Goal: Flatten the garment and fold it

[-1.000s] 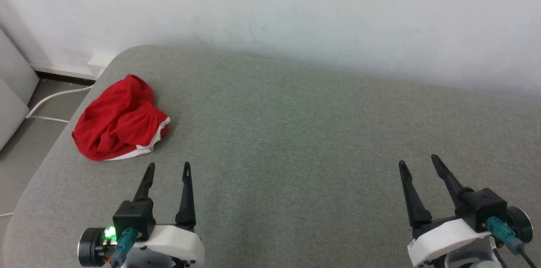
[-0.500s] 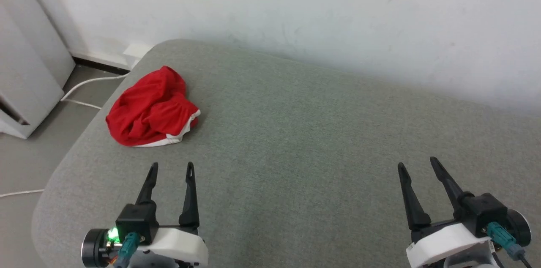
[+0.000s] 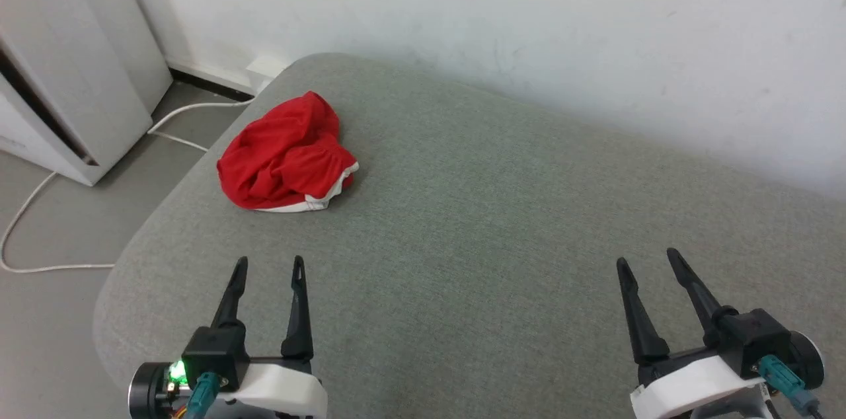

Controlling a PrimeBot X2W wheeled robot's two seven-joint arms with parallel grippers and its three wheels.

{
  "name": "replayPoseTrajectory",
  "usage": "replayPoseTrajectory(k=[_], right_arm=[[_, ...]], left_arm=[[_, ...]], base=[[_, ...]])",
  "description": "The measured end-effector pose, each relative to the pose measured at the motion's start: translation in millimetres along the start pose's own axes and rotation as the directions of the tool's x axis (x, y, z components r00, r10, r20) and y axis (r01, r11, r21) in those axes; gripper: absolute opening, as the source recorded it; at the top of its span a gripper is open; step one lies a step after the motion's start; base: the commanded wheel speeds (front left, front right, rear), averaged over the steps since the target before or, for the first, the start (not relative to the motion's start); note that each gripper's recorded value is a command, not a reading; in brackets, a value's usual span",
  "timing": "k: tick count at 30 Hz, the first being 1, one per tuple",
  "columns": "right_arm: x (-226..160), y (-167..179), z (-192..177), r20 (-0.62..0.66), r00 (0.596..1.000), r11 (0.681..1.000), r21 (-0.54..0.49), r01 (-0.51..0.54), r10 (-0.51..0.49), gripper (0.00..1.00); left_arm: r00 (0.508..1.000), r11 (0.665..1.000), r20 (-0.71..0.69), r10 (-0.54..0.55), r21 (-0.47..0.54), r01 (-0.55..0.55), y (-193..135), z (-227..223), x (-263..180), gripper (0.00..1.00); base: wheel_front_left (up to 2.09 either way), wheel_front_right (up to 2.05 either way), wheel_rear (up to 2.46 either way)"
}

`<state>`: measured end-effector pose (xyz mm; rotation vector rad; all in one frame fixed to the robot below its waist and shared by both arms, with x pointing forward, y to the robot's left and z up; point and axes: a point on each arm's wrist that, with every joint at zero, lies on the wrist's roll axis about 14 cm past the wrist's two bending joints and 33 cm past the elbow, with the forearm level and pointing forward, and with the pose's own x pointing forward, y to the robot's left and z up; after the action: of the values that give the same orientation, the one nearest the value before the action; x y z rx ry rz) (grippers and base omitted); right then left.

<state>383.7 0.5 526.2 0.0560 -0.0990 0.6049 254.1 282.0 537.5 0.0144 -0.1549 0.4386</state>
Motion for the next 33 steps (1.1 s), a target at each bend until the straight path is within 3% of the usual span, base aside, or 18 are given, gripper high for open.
replayPoseTrajectory(k=[23, 33], right_arm=[[17, 41, -7, 0.011, 0.992, 0.991, 0.036, -0.129, 0.128, 1.0], [16, 38, -9, 0.011, 0.993, 0.992, 0.045, -0.121, 0.12, 1.0]], left_arm=[[0.993, 0.994, 0.031, 0.113, 0.006, -0.113, 32, 4, -26, 1.0], [0.993, 0.993, 0.028, 0.116, 0.0, -0.116, 31, 3, -26, 1.0]], base=[[0.0, 0.0, 0.0], [0.0, 0.0, 0.0]])
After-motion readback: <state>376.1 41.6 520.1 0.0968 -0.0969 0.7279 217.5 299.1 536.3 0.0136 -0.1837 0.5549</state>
